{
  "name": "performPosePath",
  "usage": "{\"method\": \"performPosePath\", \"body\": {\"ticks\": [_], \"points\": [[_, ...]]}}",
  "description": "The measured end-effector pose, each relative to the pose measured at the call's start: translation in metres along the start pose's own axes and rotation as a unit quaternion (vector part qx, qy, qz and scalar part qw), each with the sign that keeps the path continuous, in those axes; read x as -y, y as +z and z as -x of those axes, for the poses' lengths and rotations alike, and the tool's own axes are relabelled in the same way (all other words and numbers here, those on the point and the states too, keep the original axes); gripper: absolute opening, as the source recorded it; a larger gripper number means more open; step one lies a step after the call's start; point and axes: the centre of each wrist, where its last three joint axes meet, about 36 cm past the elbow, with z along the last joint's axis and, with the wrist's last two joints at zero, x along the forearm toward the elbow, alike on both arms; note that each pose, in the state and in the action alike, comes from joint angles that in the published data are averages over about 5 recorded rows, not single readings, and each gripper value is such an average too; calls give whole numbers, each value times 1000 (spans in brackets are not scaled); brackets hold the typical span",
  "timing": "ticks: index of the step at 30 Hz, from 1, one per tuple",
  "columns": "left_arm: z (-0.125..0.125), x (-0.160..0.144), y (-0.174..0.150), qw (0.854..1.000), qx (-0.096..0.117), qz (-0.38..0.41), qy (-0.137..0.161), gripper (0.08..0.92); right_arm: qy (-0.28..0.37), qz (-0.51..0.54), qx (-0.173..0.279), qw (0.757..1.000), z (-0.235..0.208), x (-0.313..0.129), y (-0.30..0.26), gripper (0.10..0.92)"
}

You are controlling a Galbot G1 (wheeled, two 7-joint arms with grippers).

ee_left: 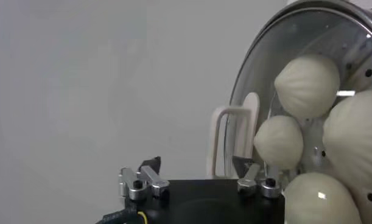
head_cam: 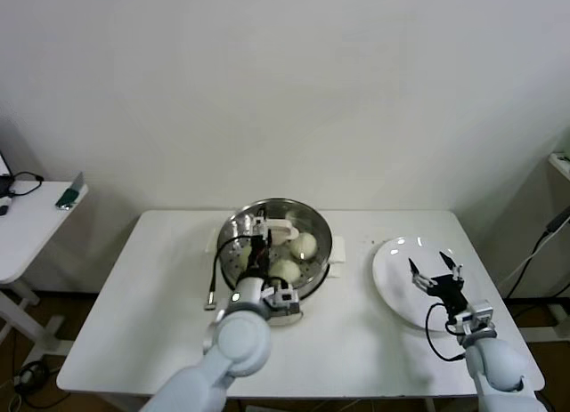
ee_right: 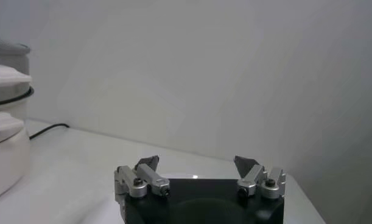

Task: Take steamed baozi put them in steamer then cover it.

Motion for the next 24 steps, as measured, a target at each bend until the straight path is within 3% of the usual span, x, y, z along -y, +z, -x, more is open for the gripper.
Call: {"method": "performPosePath", "body": {"ticks": [8,15,24], "points": [[-33,-20,19,999,13,-39,-6,822,-2,-4,-4,1000,5,-1,-3,823],[-46,-27,53,995,18,-90,-43,823,-7,-8,-7,1000,5,-3,-2,823],[-50,-12,130,967,16,-235,-93,823,-13,-7,-6,1000,0,-6,-1,823]]}}
